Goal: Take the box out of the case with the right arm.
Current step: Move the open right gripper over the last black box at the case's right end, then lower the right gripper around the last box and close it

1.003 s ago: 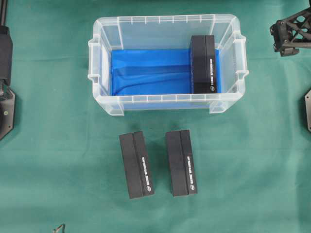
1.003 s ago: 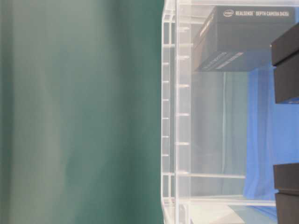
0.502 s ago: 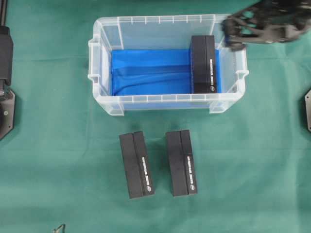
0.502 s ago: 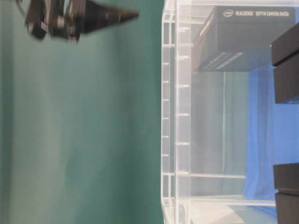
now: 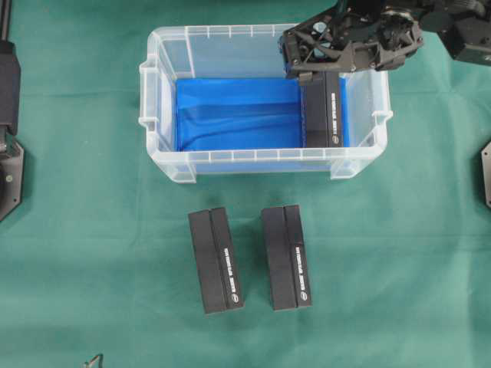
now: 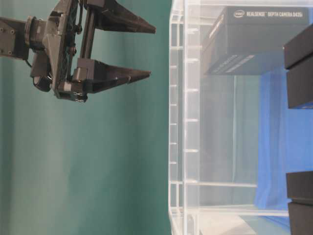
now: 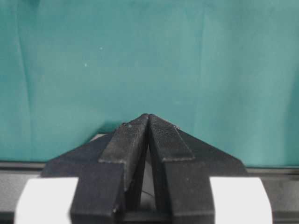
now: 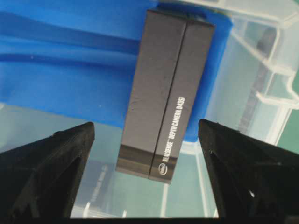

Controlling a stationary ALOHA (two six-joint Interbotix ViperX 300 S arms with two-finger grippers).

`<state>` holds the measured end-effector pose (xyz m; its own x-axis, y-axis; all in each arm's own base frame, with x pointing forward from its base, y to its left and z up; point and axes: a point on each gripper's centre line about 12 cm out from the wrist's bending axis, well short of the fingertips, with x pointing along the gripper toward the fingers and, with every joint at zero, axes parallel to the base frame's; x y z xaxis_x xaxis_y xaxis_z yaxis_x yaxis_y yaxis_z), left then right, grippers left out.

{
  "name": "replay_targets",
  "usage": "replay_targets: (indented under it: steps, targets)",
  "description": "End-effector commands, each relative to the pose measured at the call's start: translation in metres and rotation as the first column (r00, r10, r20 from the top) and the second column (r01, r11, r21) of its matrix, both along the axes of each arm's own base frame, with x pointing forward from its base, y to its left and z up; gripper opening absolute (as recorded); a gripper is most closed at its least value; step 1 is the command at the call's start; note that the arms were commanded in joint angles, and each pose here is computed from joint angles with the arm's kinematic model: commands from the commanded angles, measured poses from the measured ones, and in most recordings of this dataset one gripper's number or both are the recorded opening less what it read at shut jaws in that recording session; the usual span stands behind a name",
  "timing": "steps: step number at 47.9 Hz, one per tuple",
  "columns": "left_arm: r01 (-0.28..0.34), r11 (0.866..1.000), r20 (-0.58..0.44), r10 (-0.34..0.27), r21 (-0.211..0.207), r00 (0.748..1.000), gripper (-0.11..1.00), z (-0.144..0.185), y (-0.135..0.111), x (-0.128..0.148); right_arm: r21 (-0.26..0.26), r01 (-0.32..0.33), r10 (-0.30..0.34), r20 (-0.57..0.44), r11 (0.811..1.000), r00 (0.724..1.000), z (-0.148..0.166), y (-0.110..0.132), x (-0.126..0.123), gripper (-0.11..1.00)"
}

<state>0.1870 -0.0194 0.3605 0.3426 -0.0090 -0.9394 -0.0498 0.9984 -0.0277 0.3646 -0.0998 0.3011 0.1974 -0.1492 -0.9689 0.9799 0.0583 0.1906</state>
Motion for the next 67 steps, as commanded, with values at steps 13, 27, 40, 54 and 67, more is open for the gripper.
replay_targets:
  steps: [13,27,40,54,67]
  targets:
    - [0.004,1.000,0.031,-0.004,0.000,1.000,0.00,0.0084,-0.0003,0.0005,-0.002,0.006,-0.006,0.035,1.000,0.999,0.0112,0.0019,0.0009,0.87]
    - [0.004,1.000,0.031,-0.004,-0.002,1.000,0.00,0.0084,-0.0005,0.0005,-0.001,0.006,-0.006,0.029,1.000,1.000,0.0092,0.0027,0.0004,0.88]
    - [0.004,1.000,0.031,-0.004,-0.002,1.000,0.00,0.0084,-0.0005,0.0005,0.000,-0.002,0.002,0.026,1.000,1.000,0.0086,0.0055,0.0008,0.88]
    - [0.002,1.000,0.031,-0.002,-0.001,1.000,0.00,0.0084,-0.0003,0.0005,0.005,0.010,-0.010,0.019,1.000,1.000,0.0051,0.0090,0.0003,0.88]
    - [0.003,1.000,0.031,-0.003,-0.002,1.000,0.00,0.0084,-0.0005,0.0005,0.006,0.017,-0.017,0.020,1.000,1.000,0.0046,0.0093,0.0008,0.88]
